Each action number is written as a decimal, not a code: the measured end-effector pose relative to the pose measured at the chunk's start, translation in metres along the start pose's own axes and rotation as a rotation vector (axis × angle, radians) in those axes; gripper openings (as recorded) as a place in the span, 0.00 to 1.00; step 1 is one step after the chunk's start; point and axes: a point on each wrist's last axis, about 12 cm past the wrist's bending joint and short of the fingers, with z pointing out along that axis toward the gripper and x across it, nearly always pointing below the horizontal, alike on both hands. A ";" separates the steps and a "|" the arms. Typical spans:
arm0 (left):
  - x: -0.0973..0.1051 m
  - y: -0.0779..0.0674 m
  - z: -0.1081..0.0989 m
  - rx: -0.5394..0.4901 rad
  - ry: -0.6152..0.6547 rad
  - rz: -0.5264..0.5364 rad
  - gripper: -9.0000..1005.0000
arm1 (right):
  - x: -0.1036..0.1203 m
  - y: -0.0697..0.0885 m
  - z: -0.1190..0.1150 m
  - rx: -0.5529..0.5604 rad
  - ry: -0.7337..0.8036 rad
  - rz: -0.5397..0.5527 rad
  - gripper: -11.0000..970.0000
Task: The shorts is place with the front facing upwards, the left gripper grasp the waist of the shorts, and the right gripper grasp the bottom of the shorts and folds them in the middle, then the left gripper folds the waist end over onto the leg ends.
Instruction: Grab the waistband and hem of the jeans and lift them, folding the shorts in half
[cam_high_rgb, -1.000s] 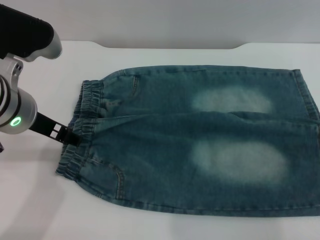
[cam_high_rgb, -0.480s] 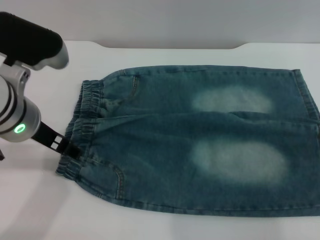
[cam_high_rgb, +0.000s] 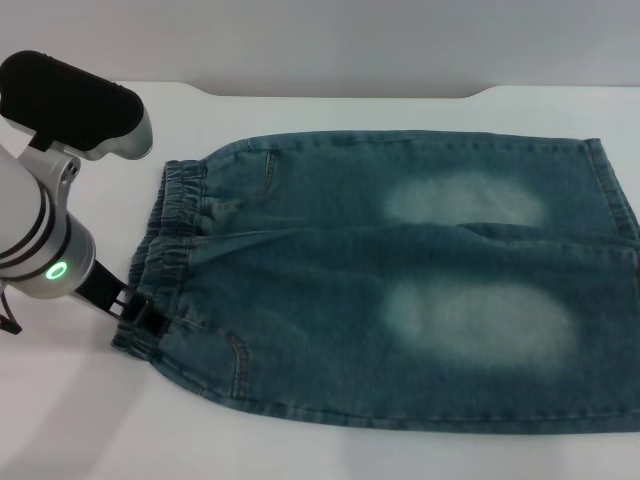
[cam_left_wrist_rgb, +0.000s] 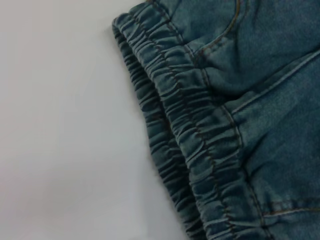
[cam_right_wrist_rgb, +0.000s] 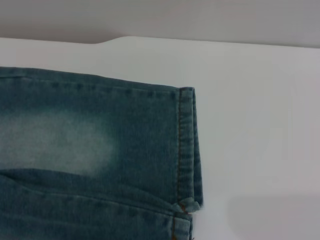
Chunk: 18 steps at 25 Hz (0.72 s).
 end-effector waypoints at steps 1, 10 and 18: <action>0.000 0.000 0.000 0.000 0.000 0.000 0.70 | 0.000 0.000 0.000 0.000 0.000 0.000 0.72; 0.000 -0.006 0.012 0.009 0.040 0.017 0.70 | -0.001 0.000 0.000 0.002 -0.005 -0.001 0.72; -0.003 -0.011 0.013 0.009 0.040 0.029 0.69 | -0.001 0.001 0.000 0.001 -0.011 -0.008 0.72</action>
